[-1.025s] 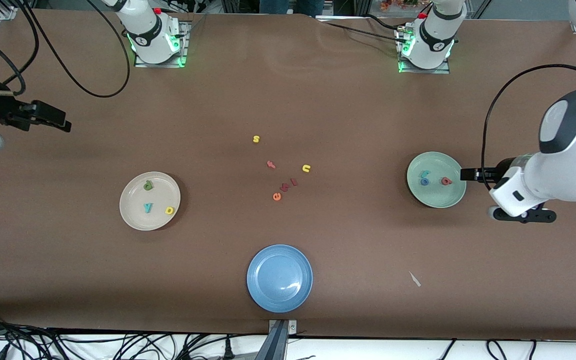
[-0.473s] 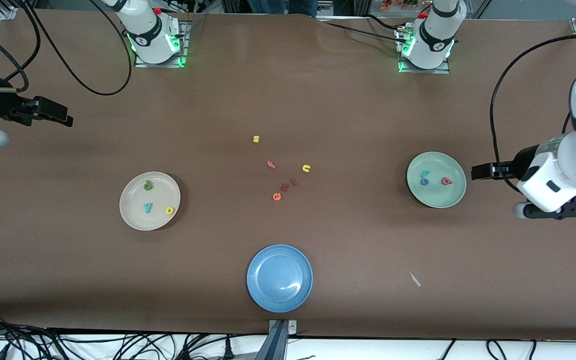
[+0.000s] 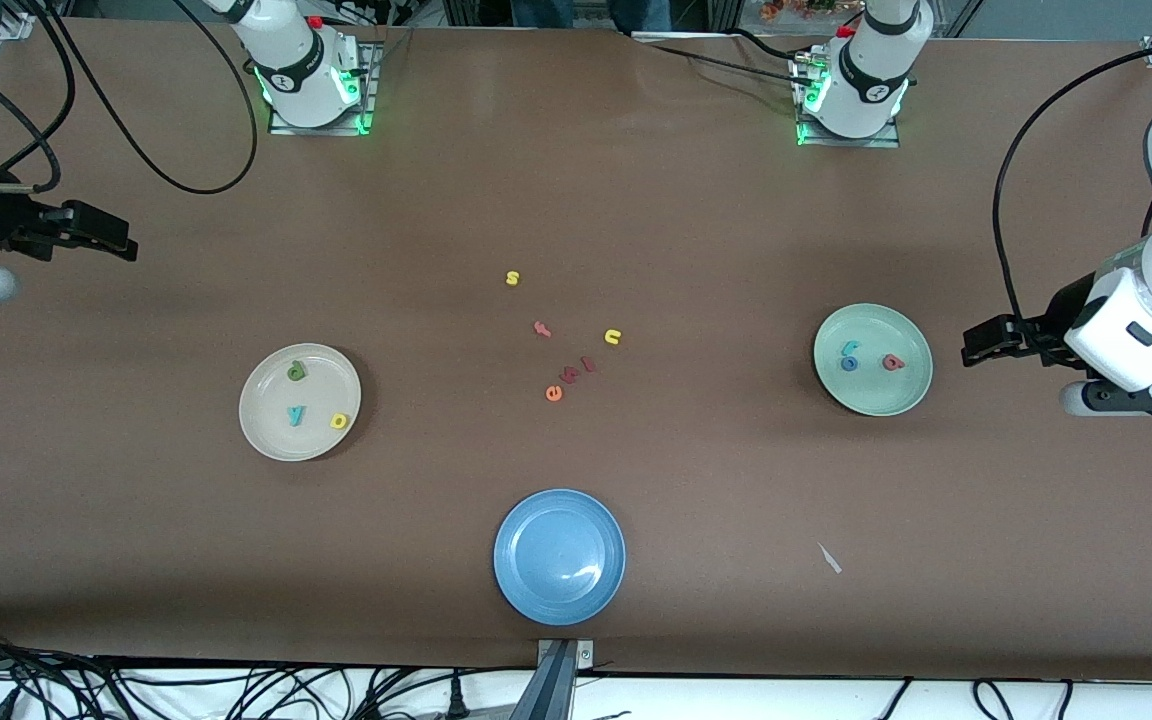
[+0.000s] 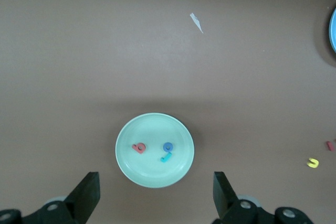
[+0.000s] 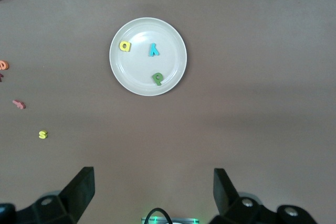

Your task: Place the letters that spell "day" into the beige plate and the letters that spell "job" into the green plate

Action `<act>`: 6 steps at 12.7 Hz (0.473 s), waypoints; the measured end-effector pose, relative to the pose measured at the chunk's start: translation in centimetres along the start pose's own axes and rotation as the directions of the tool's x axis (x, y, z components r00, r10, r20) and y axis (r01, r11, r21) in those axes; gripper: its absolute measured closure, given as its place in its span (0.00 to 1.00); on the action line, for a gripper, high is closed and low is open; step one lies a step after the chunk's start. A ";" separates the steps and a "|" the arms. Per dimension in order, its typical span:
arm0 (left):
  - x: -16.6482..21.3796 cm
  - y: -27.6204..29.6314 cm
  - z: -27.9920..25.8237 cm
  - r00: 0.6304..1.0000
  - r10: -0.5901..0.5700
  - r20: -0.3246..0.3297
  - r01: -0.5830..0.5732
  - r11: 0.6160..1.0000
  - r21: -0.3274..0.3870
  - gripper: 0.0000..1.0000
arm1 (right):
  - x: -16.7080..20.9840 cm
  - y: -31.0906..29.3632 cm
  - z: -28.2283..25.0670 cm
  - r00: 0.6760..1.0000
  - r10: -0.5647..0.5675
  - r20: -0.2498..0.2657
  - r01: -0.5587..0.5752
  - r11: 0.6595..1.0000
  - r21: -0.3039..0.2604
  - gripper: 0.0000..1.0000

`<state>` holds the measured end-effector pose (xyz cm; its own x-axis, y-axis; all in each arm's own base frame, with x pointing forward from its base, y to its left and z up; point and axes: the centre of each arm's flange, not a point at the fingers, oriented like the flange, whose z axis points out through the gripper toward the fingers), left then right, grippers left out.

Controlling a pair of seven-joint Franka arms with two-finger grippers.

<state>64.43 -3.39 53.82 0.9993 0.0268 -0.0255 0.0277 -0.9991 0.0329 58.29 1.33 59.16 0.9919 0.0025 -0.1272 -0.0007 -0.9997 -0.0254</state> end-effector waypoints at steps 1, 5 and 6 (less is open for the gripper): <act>-0.4 -0.4 0.3 1.000 0.000 -0.012 0.000 1.000 0.002 0.01 | 0.2 0.0 0.2 1.000 -0.001 -0.001 0.001 1.000 0.000 0.00; -0.8 -2.1 1.0 1.000 -0.013 -0.010 0.013 1.000 0.004 0.00 | 0.5 -0.5 0.7 1.000 -0.009 0.008 0.009 1.000 0.000 0.00; -0.8 -2.3 1.3 1.000 -0.013 -0.005 0.013 1.000 0.004 0.00 | 0.6 -0.5 0.9 1.000 -0.010 0.011 0.010 1.000 0.000 0.00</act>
<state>63.53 -1.17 52.50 0.9990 0.0403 -0.0207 0.0409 -0.9988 0.0284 58.79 1.88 58.18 0.9904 0.0124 -0.1379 0.0088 -0.9996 -0.0264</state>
